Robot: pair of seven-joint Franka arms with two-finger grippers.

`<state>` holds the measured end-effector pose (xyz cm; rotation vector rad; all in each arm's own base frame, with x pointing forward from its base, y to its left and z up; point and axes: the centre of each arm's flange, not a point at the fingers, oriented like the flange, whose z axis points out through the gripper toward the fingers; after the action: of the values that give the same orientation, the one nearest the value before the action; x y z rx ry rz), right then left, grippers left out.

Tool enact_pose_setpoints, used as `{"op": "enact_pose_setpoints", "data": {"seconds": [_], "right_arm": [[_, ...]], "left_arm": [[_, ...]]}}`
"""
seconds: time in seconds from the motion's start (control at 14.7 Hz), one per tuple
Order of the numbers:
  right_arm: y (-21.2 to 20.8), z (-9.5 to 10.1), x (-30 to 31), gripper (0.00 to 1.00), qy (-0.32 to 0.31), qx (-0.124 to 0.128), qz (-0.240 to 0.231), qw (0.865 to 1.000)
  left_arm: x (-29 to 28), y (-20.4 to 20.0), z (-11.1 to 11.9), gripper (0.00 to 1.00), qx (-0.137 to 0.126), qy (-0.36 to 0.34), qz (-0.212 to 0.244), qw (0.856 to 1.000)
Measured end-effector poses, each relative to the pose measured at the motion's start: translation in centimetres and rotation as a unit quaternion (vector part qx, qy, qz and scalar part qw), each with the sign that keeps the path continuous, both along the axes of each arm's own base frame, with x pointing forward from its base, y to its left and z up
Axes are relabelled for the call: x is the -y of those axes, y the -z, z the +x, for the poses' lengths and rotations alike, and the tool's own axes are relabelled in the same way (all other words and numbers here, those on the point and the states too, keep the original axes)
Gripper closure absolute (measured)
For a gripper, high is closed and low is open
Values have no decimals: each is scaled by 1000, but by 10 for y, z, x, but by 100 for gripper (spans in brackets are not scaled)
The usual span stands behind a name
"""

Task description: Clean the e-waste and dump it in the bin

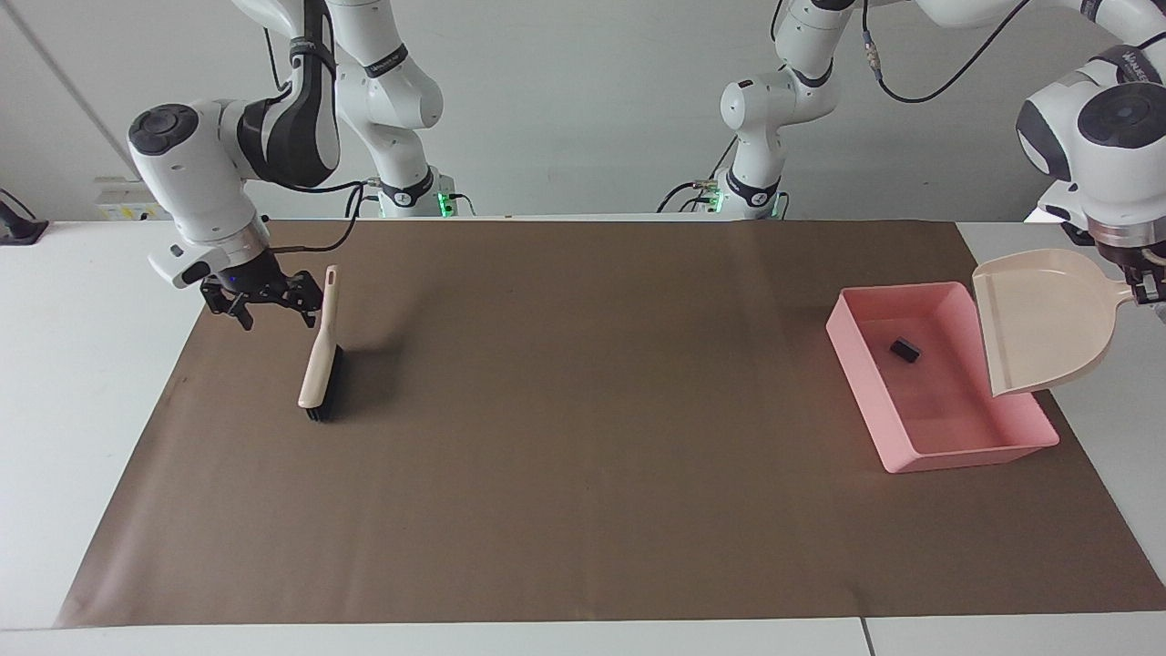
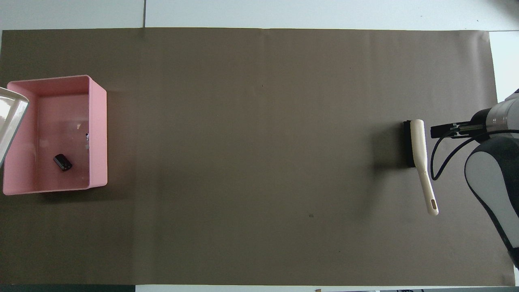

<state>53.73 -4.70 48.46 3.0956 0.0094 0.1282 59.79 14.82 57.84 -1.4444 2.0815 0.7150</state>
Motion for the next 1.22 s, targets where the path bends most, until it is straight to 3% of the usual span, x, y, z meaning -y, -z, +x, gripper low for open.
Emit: {"op": "enact_pose_setpoints", "data": {"seconds": [0.27, 0.61, 0.88, 1.22], "right_arm": [[-78, 6, -24, 0, 62, -5, 5, 998], [-150, 4, -14, 0, 95, -13, 8, 995], [-154, 17, -4, 0, 102, -23, 12, 994], [-152, 10, -6, 0, 107, -52, 11, 993]], "left_arm": [[8, -13, -8, 67, 2, -8, -10, 1000], [29, -21, -18, 67, 8, -47, -148, 988], [65, -11, -22, 67, -2, -44, -237, 971], [185, 44, -43, 67, -39, -15, -252, 967]]}}
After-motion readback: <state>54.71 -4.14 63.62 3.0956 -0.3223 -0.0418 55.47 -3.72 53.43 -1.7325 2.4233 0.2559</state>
